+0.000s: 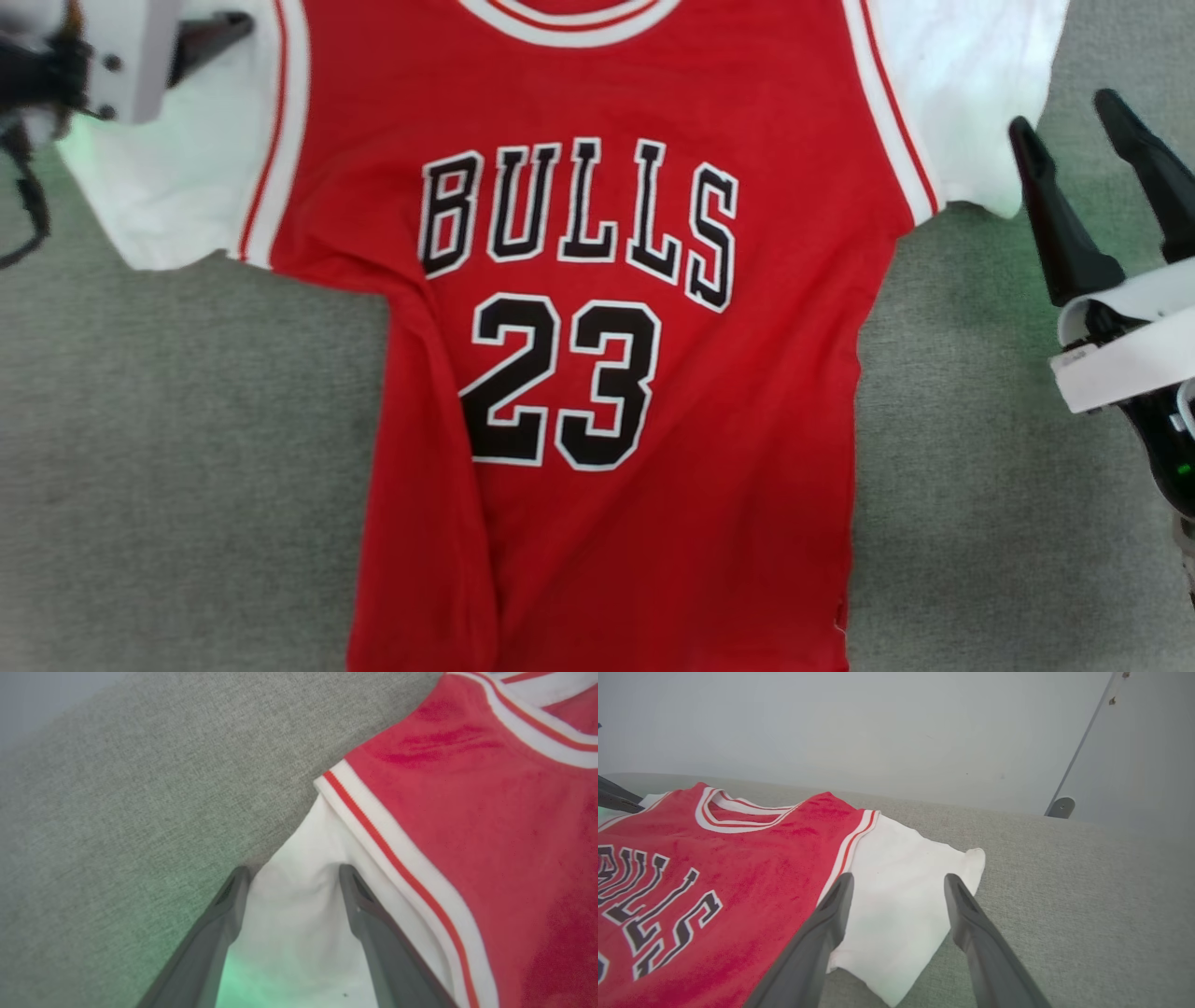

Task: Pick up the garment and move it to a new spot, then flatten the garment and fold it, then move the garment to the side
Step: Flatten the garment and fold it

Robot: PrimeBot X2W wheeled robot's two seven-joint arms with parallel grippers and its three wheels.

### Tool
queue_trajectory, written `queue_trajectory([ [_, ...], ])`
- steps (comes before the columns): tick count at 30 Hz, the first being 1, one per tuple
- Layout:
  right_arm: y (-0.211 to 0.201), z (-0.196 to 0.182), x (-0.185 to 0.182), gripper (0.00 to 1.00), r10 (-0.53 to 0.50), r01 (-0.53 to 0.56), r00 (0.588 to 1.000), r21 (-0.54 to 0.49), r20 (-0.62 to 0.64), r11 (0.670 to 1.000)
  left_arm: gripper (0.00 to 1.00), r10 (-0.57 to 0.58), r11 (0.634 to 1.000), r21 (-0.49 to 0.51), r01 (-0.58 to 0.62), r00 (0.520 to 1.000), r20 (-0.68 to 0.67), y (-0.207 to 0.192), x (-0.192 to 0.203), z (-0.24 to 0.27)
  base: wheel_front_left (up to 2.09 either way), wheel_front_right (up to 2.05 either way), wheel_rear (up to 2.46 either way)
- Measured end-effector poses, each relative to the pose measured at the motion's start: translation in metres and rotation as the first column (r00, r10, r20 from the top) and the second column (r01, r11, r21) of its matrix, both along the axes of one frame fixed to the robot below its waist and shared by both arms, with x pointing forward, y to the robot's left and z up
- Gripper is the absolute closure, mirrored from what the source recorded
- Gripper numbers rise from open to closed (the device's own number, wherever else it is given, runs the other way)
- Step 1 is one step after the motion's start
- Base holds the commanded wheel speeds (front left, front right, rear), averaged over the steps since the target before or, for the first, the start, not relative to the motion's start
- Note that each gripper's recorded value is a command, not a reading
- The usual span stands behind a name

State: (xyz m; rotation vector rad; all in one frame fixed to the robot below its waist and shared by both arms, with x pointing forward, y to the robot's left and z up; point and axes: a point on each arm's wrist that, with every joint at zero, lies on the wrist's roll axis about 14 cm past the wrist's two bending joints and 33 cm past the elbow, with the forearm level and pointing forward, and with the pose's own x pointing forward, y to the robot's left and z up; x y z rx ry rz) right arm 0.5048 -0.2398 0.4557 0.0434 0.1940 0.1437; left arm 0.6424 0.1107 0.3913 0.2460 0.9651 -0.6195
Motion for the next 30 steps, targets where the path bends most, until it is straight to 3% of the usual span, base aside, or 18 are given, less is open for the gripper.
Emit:
queue_trajectory([
  [3,-0.009,-0.004,-0.005,0.0,-0.026,0.026,0.999,-0.018,-0.024,1.0,0.0,-0.001,1.0,-0.017,0.0,0.999,-0.049,-0.005,-0.001,-0.007,0.0,0.0,0.0],
  [4,-0.01,-0.004,-0.005,0.0,-0.028,0.027,0.999,-0.022,-0.03,0.999,0.43,-0.002,1.0,-0.025,0.0,0.998,-0.056,-0.006,0.0,-0.008,0.0,0.0,0.0],
  [5,-0.01,-0.005,-0.004,0.0,-0.027,0.026,0.999,-0.024,-0.037,0.999,0.79,-0.005,1.0,-0.028,0.004,0.999,-0.054,-0.008,0.0,-0.008,0.0,0.0,0.0],
  [6,-0.009,-0.005,-0.002,0.0,-0.019,0.017,0.999,-0.03,-0.046,0.999,1.0,-0.006,1.0,-0.031,0.005,0.999,-0.052,-0.008,0.0,-0.008,0.0,0.0,0.0],
  [11,0.005,-0.003,0.024,0.0,0.078,-0.092,0.988,-0.106,-0.131,0.99,1.0,-0.022,0.998,-0.057,0.019,0.999,-0.046,-0.015,-0.004,-0.007,0.0,0.0,0.0],
  [14,0.006,-0.019,0.039,0.0,0.13,-0.204,0.949,-0.242,-0.289,0.949,1.0,-0.03,0.997,-0.065,0.028,0.999,-0.035,-0.017,-0.005,-0.007,0.0,0.0,0.0],
  [18,0.006,-0.023,0.072,0.0,0.137,-0.271,0.912,-0.32,-0.386,0.908,1.0,-0.039,0.996,-0.075,0.038,0.999,-0.018,-0.02,-0.006,-0.005,0.0,0.0,0.0],
  [25,0.007,-0.048,0.103,0.0,0.117,-0.344,0.832,-0.338,-0.543,0.876,1.0,-0.056,0.995,-0.077,0.056,0.998,0.004,-0.02,-0.007,-0.006,0.0,0.0,0.0],
  [30,0.007,-0.07,0.099,0.0,0.1,-0.388,0.729,-0.289,-0.677,0.875,1.0,-0.053,0.995,-0.083,0.054,0.999,0.013,-0.018,-0.008,-0.007,0.0,0.0,0.0],
])
